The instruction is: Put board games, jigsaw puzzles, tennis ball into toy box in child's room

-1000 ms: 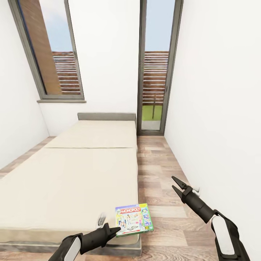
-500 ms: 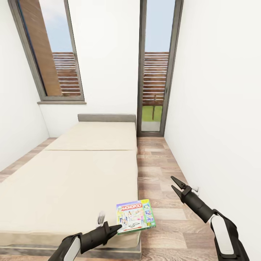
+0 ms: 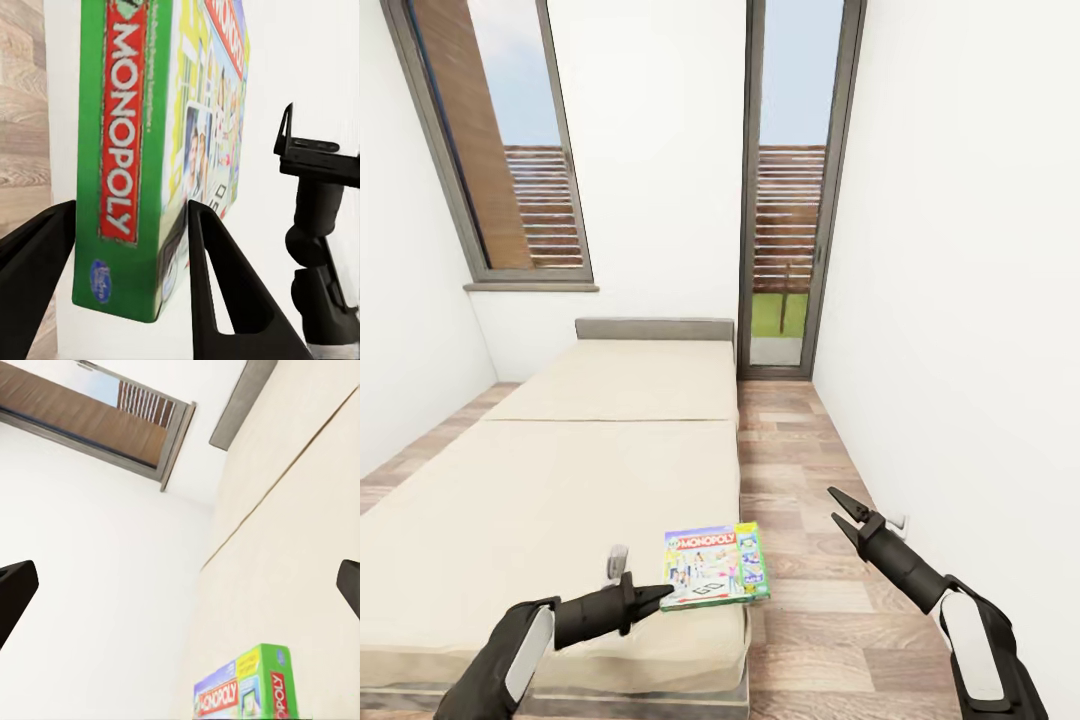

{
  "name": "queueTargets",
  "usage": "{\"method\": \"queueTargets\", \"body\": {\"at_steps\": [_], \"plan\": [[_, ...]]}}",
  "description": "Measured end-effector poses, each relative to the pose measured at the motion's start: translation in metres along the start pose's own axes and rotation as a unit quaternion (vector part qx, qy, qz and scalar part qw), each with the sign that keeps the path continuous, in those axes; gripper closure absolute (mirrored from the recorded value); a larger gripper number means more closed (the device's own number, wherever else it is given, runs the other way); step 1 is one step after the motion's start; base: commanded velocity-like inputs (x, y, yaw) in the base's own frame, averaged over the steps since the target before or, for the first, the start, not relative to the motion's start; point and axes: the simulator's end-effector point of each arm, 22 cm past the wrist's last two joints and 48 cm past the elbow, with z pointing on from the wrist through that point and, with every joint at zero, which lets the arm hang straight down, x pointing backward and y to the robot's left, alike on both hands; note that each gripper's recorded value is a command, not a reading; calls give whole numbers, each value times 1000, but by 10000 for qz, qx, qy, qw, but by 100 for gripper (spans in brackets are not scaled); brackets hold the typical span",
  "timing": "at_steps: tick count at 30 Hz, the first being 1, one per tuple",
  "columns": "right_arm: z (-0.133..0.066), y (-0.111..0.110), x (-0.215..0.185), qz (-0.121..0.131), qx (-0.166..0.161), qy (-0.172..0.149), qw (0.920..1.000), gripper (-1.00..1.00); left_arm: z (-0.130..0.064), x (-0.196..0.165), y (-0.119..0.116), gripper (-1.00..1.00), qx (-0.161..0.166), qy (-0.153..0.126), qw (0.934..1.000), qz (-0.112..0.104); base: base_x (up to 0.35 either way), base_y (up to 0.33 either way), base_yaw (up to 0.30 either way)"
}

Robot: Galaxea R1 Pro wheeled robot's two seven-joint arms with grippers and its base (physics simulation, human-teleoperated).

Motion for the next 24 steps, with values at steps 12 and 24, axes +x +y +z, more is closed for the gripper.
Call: {"method": "queueTargets", "body": {"at_steps": [12, 24], "plan": [[9, 21, 3, -32, 34, 187, 9998, -100, -80, -59, -33, 100, -405, -159, 9975, 548, 0, 0, 0], [17, 41, 6, -56, 71, 344, 9994, -100, -183, -138, -119, 100, -59, -463, 9889, 1412, 0, 0, 0]]}}
